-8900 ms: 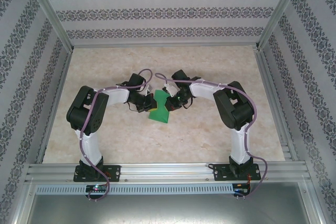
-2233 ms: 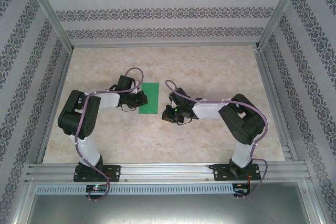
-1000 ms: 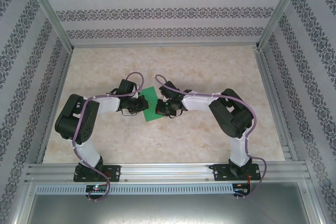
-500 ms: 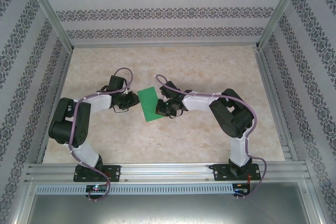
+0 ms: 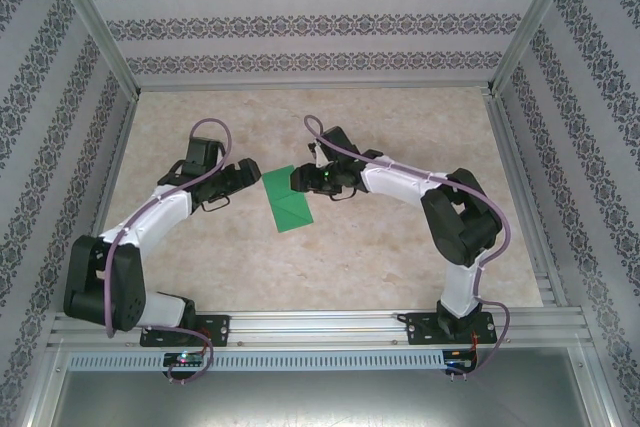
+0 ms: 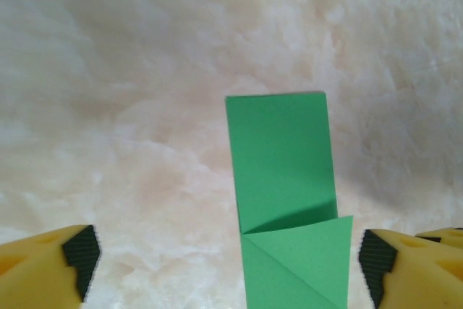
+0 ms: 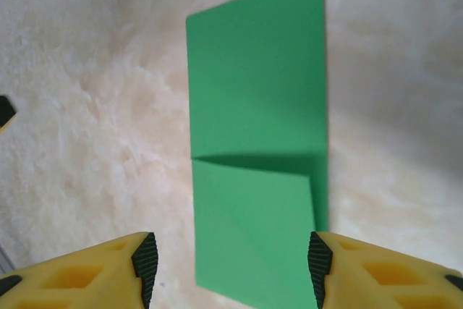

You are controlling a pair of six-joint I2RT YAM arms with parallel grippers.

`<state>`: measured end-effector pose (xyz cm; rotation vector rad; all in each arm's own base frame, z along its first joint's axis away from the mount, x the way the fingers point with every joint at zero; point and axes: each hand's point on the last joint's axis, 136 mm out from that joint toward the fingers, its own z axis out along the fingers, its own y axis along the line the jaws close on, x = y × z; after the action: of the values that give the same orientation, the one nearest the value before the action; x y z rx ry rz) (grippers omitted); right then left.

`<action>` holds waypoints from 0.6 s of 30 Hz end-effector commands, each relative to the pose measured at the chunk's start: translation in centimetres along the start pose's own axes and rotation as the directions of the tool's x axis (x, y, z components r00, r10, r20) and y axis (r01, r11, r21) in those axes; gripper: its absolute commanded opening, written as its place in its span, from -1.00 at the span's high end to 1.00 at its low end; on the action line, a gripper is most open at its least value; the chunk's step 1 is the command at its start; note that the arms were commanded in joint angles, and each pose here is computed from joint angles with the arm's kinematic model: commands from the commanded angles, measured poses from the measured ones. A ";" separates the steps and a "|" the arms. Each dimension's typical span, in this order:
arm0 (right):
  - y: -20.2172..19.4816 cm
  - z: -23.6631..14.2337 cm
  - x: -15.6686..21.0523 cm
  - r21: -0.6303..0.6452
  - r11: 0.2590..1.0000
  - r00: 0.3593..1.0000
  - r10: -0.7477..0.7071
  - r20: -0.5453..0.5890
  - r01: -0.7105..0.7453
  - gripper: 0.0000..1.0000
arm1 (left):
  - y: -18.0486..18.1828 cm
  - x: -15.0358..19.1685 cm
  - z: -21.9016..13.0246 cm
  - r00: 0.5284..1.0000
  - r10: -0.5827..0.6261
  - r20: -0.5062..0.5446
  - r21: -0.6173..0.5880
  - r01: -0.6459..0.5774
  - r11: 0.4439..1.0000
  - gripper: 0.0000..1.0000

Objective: Fold a paper plane with a square sheet of paper (pick it up from the middle)
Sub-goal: Fold the triangle a second time at the center of the table, then turn over the paper at the center of the table.

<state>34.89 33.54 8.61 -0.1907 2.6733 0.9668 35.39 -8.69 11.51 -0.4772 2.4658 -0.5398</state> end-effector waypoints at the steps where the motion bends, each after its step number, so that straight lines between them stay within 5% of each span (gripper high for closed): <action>1: -0.3 1.3 -0.1 -0.050 0.993 0.993 -0.105 -0.057 0.103 -0.20 | 2.1 0.3 -1.1 1.000 -0.014 0.009 -0.067 0.015 0.998 -1.00; 18: -0.7 4.3 1.2 -0.199 0.963 0.960 -0.217 -0.180 0.181 0.03 | 1.0 0.9 -1.2 1.000 -0.025 -0.012 0.029 0.026 0.999 -1.00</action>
<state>34.98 35.38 4.62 -0.5510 2.6898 1.1114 34.07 -8.04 11.51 -0.4978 2.4644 -0.5709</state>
